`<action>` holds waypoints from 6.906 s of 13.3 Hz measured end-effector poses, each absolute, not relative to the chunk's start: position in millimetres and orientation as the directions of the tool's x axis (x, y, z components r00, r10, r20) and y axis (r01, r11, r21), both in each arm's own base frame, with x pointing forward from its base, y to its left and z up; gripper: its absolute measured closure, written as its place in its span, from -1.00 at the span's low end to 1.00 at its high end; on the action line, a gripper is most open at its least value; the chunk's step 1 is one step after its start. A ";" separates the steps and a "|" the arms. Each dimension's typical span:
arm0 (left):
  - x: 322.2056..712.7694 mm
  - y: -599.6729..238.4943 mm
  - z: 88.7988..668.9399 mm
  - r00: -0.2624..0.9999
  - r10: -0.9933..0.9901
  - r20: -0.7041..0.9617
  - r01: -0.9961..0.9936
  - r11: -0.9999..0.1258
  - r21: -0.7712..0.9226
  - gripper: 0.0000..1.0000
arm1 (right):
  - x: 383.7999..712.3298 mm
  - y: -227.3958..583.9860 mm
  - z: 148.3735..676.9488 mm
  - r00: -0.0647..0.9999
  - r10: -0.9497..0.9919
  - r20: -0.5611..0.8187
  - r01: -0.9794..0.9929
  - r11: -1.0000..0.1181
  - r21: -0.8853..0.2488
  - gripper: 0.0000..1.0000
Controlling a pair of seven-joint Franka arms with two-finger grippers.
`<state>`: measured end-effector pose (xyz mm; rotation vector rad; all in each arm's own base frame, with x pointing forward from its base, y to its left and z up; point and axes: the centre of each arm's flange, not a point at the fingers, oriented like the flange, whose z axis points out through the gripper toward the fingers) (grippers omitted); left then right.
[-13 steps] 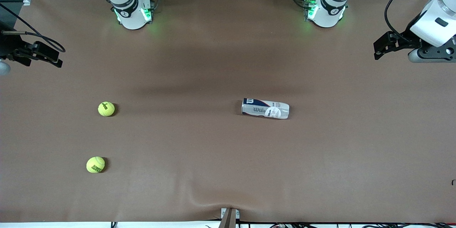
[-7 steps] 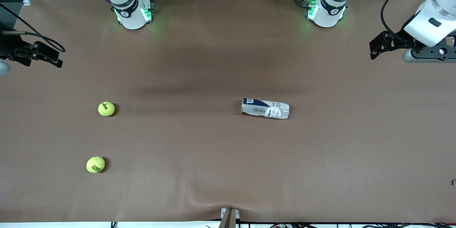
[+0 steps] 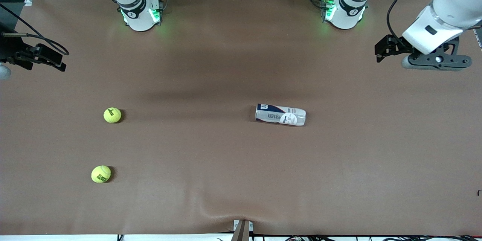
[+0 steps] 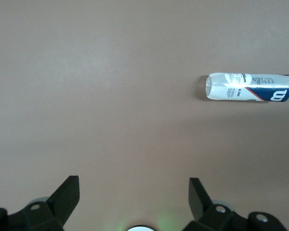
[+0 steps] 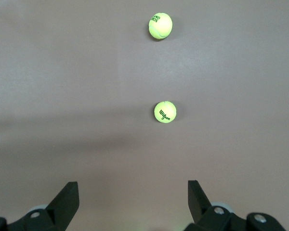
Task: Insert tennis ball vertically with right arm
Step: 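Move the left gripper toward the clear Wilson tube, then grasp the tube with the left gripper and lift it, then stand the tube upright with the left gripper while the right gripper reaches a ball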
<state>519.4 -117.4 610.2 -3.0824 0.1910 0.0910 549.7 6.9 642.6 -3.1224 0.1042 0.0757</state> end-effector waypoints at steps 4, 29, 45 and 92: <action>516.9 -127.8 609.5 0.988 -0.141 -0.063 -0.144 -0.988 -0.049 -1.00 | 549.7 6.9 642.6 0.997 -0.066 -0.049 -0.067 -0.998 -0.015 -1.00; 535.1 -171.5 585.3 0.997 -0.077 -0.006 -0.077 -0.997 -0.030 -1.00 | 552.0 6.8 638.0 0.996 -0.066 -0.057 -0.067 -0.998 -0.014 -1.00; 500.2 -412.5 278.7 0.464 -0.778 -0.424 -0.884 -0.377 -0.277 -1.00 | 554.3 6.3 632.6 0.996 -0.067 -0.066 -0.068 -0.998 -0.014 -1.00; 550.0 -474.0 287.9 0.184 -0.978 -0.099 -0.959 -0.156 -0.237 -0.21 | 589.7 -17.7 445.8 0.988 -0.110 -0.107 -0.111 -0.994 -0.009 -1.00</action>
